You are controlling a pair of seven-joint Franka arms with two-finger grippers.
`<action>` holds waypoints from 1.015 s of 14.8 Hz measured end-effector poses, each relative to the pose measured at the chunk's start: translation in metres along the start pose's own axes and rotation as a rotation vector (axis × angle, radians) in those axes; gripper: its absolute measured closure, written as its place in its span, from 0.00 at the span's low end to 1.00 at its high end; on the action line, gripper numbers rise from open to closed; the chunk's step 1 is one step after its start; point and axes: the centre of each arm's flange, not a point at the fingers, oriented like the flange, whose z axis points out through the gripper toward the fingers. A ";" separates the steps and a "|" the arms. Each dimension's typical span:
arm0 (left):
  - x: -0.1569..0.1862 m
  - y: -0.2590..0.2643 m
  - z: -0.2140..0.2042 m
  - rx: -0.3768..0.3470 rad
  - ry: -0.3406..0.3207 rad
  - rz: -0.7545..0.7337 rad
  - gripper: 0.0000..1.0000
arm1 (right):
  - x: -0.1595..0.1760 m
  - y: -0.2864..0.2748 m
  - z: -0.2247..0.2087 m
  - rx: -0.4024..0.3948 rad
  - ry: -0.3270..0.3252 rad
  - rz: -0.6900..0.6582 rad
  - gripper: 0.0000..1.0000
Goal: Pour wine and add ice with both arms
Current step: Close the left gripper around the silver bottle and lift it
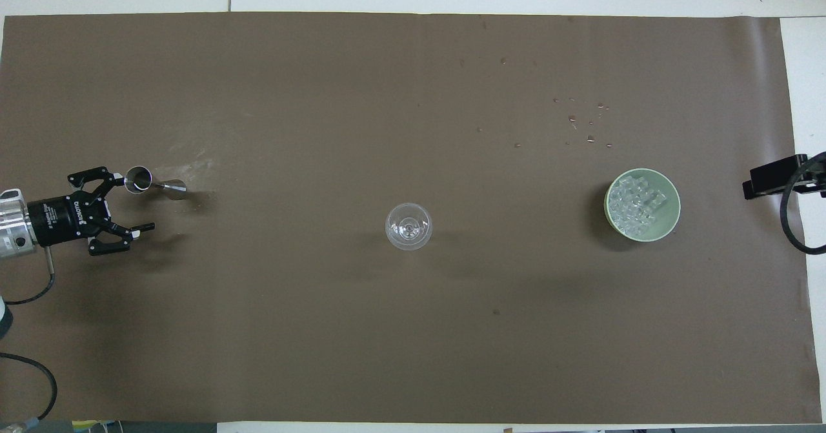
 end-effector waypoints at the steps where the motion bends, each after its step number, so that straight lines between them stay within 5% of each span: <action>1: 0.005 -0.009 0.004 -0.034 -0.019 -0.003 0.00 | 0.000 0.000 0.000 0.000 0.000 0.000 0.00; 9: 0.004 -0.030 0.028 -0.212 -0.095 -0.094 0.00 | 0.000 0.000 0.000 0.000 0.000 0.000 0.00; 15: 0.004 -0.028 0.027 -0.241 -0.094 -0.105 0.00 | 0.000 0.000 0.000 0.000 0.000 0.000 0.00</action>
